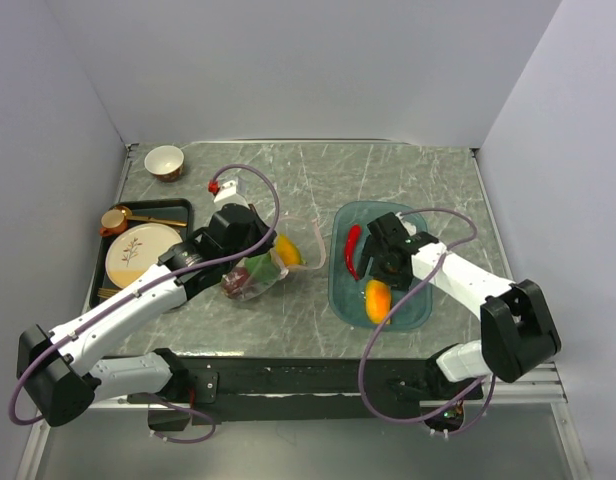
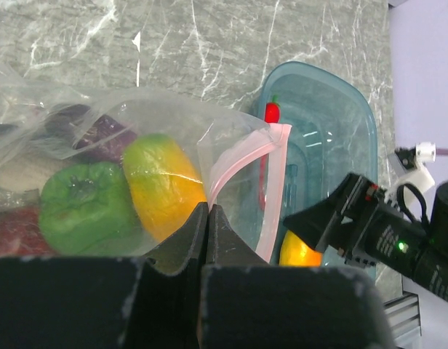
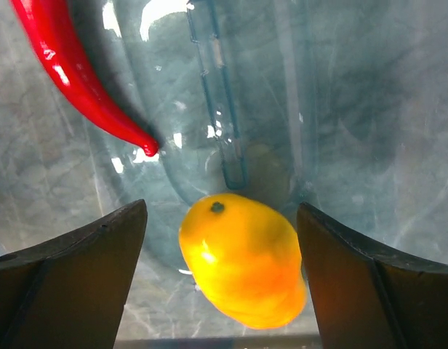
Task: Place the food in the zip-top bag and seal the zipper
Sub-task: Pick up the fake fruit from the bin.
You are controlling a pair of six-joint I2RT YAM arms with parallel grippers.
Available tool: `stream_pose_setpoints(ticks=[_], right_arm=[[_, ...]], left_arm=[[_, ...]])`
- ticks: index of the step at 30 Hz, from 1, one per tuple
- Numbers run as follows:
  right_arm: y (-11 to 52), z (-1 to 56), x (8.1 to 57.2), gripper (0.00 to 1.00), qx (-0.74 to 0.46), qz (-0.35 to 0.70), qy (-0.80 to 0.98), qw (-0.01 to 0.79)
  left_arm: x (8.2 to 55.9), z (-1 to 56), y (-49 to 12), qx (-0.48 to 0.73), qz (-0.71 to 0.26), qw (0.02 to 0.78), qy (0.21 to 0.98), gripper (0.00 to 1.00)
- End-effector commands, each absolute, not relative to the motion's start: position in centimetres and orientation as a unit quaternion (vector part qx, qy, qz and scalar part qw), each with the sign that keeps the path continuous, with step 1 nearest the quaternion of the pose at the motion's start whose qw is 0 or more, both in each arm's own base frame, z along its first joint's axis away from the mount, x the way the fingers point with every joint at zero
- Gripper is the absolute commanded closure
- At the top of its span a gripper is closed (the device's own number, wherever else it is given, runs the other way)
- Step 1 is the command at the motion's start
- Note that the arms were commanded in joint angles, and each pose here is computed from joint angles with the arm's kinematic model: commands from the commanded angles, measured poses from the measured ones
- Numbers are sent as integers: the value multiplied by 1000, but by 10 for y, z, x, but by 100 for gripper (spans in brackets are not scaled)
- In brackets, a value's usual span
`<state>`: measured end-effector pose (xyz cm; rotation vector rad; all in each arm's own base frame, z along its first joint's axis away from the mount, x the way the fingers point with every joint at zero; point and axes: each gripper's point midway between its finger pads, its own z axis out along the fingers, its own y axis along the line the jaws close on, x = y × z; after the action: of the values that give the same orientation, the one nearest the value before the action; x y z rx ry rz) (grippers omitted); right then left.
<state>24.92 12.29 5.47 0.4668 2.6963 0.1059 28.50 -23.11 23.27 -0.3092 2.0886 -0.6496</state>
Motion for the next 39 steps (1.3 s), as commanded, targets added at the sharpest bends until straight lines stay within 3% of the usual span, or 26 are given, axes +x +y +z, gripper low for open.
stream_pose_setpoints(ticks=[1, 3, 12, 23, 27, 28, 29, 32, 39], right_arm=[[119, 66, 248, 7, 145, 59, 958, 241], [114, 74, 243, 0, 147, 62, 953, 258], [131, 73, 223, 0, 122, 142, 948, 258], [123, 48, 220, 2, 144, 102, 958, 227], [125, 47, 220, 21, 143, 109, 958, 225], [126, 47, 220, 30, 139, 109, 958, 225], [126, 49, 220, 48, 139, 109, 958, 226], [126, 55, 224, 68, 136, 110, 956, 236], [133, 95, 240, 87, 133, 142, 938, 288]], left_arm=[[287, 260, -227, -132, -277, 477, 823, 99], [287, 261, -228, -127, -282, 479, 822, 99], [289, 260, -235, -122, -288, 474, 823, 99], [289, 260, -233, -124, -285, 475, 823, 99], [288, 258, -231, -127, -284, 474, 824, 99], [289, 258, -231, -127, -285, 474, 823, 99], [288, 257, -232, -126, -285, 473, 824, 99], [288, 257, -233, -125, -284, 472, 825, 99], [289, 257, -236, -120, -288, 469, 827, 99]])
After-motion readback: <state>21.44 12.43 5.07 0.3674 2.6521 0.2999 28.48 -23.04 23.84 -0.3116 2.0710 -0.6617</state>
